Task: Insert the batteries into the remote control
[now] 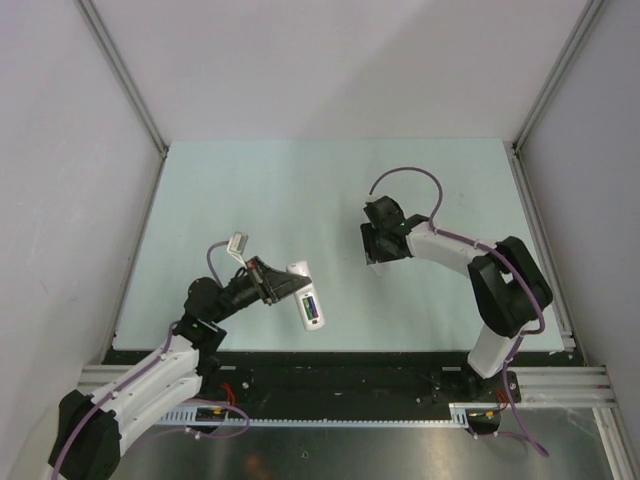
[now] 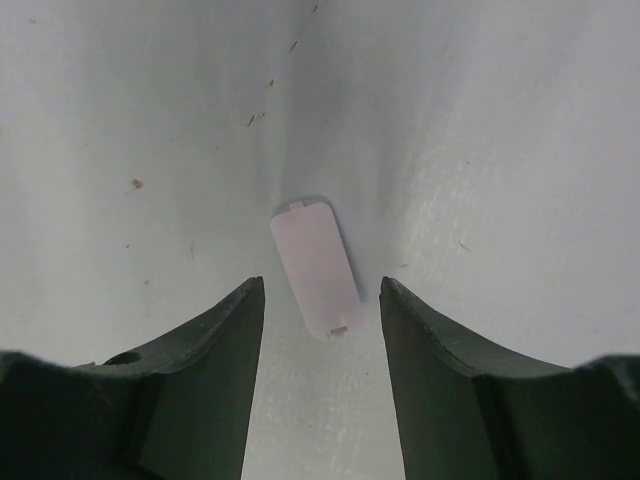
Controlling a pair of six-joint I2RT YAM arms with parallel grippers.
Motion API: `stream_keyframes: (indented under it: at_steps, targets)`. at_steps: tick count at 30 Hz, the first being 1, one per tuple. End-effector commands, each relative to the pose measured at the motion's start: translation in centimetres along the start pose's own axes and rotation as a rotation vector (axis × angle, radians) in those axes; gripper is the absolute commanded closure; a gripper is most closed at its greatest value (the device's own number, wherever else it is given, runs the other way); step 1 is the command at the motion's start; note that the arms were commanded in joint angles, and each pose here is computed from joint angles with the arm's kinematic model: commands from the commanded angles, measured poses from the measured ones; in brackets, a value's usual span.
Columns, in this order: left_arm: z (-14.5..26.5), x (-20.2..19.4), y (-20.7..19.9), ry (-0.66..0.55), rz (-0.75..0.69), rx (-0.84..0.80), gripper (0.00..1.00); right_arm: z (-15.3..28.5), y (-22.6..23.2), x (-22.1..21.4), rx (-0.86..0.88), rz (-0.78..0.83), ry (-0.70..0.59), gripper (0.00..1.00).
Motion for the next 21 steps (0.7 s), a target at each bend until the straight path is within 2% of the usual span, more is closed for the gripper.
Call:
stream_keyframes:
  at_steps: [1,8,21]
  targets:
    - [-0.1,0.7,-1.2,-0.009,-0.072,-0.053,1.00,-0.7,0.1,1.0,-0.024,0.062,-0.002,0.46]
    - [-0.3,0.8,-1.1,0.000,-0.078,-0.044,1.00,-1.9,0.1,0.6,-0.025,0.090,0.031,0.43]
    - [-0.4,0.9,-1.1,0.009,-0.079,-0.041,1.00,-3.1,0.3,-0.6,-0.057,0.152,0.087,0.49]
Point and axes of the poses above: each gripper's point midway between its finger pads, its own z axis back along the fingers, its own y axis along the line the jaws close on, x = y × z, the point moved 10 cm from there along z, back along the fingers, and after that the axes turned 3 degrees about -z, right-handed, at the moved point
